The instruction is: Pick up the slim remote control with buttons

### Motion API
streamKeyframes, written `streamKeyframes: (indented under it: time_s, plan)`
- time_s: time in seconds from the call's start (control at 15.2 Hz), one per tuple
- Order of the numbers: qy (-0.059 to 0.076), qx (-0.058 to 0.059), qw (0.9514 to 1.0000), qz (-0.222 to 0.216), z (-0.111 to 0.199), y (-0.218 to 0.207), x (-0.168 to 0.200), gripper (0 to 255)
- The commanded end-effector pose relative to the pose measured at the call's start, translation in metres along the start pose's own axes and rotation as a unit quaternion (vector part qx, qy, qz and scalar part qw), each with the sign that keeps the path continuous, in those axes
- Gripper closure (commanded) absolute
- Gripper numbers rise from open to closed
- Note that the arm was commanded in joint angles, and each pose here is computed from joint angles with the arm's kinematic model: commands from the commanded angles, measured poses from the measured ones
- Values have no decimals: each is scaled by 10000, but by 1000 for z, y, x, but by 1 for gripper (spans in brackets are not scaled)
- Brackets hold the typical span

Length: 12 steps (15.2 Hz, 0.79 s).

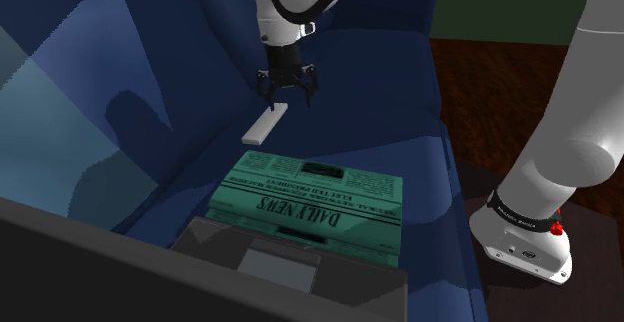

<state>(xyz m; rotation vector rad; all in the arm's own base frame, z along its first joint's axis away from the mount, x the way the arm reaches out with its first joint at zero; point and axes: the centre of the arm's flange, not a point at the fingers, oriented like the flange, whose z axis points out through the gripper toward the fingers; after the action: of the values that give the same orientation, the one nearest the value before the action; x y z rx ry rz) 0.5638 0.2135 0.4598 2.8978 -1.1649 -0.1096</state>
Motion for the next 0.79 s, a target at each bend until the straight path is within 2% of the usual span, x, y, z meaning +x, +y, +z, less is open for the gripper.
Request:
streamKeyframes:
  time_s: [0.0,0.4,0.73]
  plan:
    - [19,-22,9996,293,8,-21,14,0]
    - [69,-84,9939,1097,32,-80,62,0]
    - [71,-88,9934,1138,54,-83,66,0]
